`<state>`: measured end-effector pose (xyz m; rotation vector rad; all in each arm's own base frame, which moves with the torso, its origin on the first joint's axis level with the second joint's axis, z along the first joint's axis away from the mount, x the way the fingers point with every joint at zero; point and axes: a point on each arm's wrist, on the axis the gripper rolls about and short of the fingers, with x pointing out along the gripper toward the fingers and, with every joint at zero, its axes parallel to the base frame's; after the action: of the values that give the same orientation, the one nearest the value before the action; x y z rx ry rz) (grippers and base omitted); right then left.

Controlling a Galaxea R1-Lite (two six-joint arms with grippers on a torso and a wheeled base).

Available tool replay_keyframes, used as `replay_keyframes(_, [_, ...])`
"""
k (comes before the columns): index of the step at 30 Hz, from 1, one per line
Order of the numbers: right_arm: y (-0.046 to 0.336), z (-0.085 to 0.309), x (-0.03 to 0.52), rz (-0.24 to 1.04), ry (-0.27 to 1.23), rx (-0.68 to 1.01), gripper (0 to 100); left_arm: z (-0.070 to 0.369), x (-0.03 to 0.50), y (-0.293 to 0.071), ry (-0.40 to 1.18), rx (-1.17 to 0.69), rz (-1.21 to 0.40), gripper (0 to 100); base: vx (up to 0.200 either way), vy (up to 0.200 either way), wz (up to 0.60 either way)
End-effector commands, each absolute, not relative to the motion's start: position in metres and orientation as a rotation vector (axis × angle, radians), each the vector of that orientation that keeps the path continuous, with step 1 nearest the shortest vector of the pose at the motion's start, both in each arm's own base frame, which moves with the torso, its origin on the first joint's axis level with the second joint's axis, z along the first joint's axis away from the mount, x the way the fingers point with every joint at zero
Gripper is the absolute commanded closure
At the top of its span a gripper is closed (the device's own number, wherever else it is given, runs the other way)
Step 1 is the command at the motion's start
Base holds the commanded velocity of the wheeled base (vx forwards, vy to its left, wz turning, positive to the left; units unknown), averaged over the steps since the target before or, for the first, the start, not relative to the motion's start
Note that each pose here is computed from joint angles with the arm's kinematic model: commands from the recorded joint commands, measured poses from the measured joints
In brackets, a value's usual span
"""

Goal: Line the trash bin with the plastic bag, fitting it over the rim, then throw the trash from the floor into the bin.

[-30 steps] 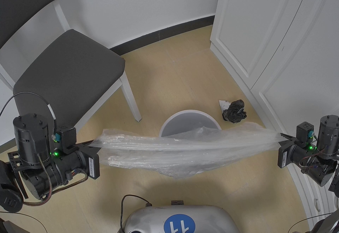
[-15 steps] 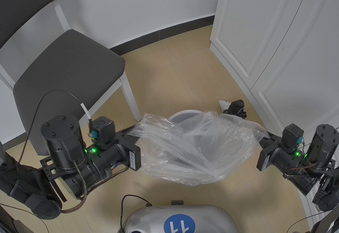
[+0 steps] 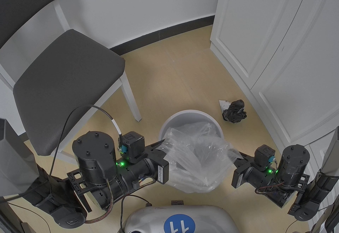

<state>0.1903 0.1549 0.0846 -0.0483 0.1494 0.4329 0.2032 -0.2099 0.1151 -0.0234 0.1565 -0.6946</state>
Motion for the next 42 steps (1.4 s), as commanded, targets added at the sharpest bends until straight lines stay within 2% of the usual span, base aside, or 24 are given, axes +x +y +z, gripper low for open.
replay_keyframes(1, [0.156, 0.078, 0.193, 0.429, 0.163, -0.054, 100, 0.110, 0.204, -0.214, 0.183, -0.045, -0.701, 100, 0.000, 0.000, 0.00])
replay_keyframes(10, [0.146, 0.074, 0.214, 0.364, 0.168, -0.037, 100, 0.098, 0.231, -0.225, 0.206, -0.095, -0.686, 100, 0.000, 0.000, 0.00])
replay_keyframes(19, [0.138, 0.055, 0.253, 0.291, 0.205, 0.066, 100, 0.076, 0.265, -0.229, 0.252, -0.152, -0.647, 100, 0.000, 0.000, 0.00])
replay_keyframes(30, [0.140, 0.050, 0.260, 0.279, 0.209, 0.090, 100, 0.065, 0.267, -0.191, 0.283, -0.164, -0.540, 100, 0.000, 0.000, 0.00])
replay_keyframes(42, [0.140, 0.056, 0.257, 0.285, 0.195, 0.094, 100, 0.054, 0.245, -0.174, 0.309, -0.154, -0.526, 100, 0.000, 0.000, 0.00])
